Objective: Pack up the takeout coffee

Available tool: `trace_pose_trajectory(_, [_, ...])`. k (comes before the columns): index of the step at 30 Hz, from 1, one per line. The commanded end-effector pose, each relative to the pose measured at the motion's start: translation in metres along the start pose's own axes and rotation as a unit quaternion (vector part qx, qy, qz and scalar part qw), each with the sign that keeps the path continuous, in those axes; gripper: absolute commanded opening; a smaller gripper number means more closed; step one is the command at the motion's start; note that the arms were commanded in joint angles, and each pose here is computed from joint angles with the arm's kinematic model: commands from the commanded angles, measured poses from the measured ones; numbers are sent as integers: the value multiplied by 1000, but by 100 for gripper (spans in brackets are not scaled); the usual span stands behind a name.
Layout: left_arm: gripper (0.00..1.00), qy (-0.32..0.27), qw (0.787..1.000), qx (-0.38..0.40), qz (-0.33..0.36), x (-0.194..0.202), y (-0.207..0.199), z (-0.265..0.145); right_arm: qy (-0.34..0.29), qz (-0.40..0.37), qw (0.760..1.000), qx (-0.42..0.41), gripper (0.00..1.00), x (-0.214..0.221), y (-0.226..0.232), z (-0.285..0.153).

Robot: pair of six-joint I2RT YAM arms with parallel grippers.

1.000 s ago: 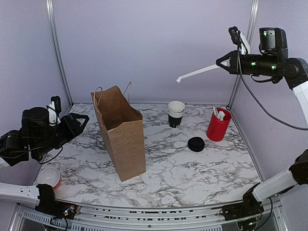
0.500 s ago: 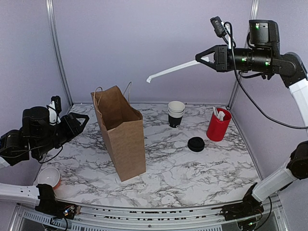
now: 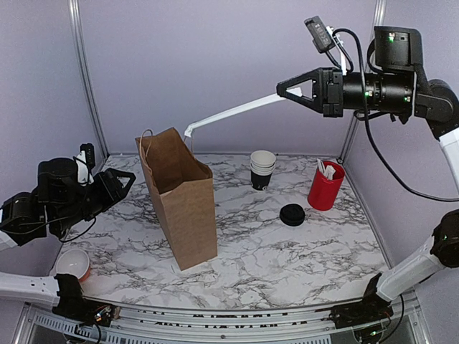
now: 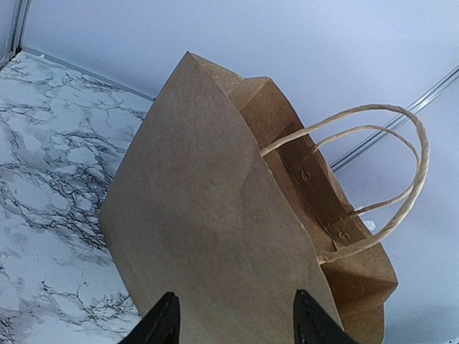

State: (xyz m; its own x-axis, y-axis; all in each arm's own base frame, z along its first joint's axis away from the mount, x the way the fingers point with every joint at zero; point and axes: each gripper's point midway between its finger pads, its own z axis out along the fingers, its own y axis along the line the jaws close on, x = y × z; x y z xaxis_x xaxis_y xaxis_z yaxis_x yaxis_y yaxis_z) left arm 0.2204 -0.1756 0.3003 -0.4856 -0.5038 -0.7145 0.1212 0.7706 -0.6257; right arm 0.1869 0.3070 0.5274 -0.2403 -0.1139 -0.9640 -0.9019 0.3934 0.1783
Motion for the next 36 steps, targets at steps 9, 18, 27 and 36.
trace_pose_trajectory(9, [54,1,1000,4,-2,0,0,2,15,-29,999,-43,0,6,27,15])
trace_pose_trajectory(18, [54,0,1000,3,-4,0,2,1,50,-38,998,-14,0,20,24,51])
trace_pose_trajectory(27, [54,-4,1000,7,-4,-2,2,0,115,-57,991,40,0,49,1,123])
trace_pose_trajectory(36, [54,-4,1000,7,-7,-2,4,-1,139,-63,986,72,1,75,-7,163])
